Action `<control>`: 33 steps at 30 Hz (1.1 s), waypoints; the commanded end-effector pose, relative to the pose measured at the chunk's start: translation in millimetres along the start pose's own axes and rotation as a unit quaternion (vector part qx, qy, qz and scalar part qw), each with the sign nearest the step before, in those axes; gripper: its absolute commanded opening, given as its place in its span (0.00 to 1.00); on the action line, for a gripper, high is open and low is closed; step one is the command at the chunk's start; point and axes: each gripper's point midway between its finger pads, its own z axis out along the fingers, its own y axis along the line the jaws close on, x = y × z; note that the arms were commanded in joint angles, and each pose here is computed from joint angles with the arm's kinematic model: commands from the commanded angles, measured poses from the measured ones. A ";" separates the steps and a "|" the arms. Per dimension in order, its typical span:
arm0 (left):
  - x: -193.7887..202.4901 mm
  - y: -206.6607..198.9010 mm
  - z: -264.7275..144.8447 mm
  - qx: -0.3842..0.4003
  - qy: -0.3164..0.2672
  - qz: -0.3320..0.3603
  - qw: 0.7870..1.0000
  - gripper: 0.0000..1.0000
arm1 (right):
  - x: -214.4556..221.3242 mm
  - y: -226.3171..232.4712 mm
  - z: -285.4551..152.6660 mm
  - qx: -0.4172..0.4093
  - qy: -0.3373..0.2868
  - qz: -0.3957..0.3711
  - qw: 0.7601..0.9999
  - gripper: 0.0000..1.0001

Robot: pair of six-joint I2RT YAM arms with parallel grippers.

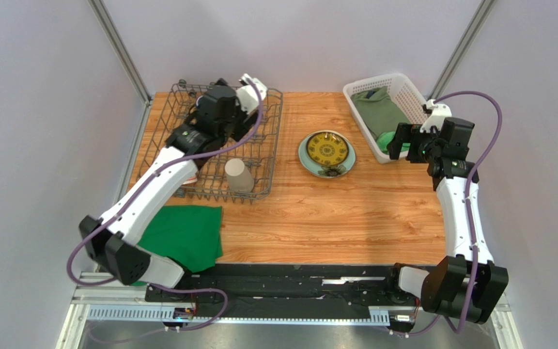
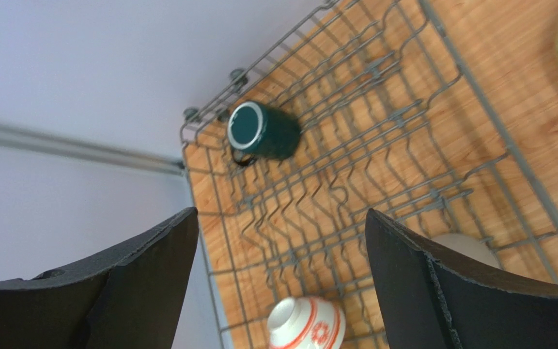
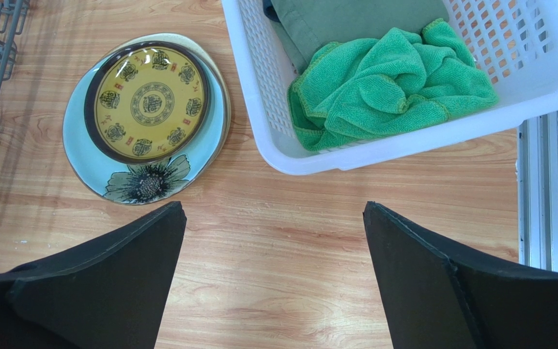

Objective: Unload the mixed dishes from the dish rack
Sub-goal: Place the plate at the center of the board, then pick up the cup from the dish rack.

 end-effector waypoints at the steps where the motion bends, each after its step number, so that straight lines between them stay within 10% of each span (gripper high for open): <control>1: 35.4 -13.4 -31.8 0.057 0.027 -0.016 0.998 0.95 | -14.3 4.8 -1.1 -0.012 -0.014 0.001 1.000 0.99; 33: 119.5 -92.2 -10.2 0.280 0.087 -0.114 0.949 0.94 | -7.8 5.6 4.3 -0.017 0.000 0.005 1.000 0.99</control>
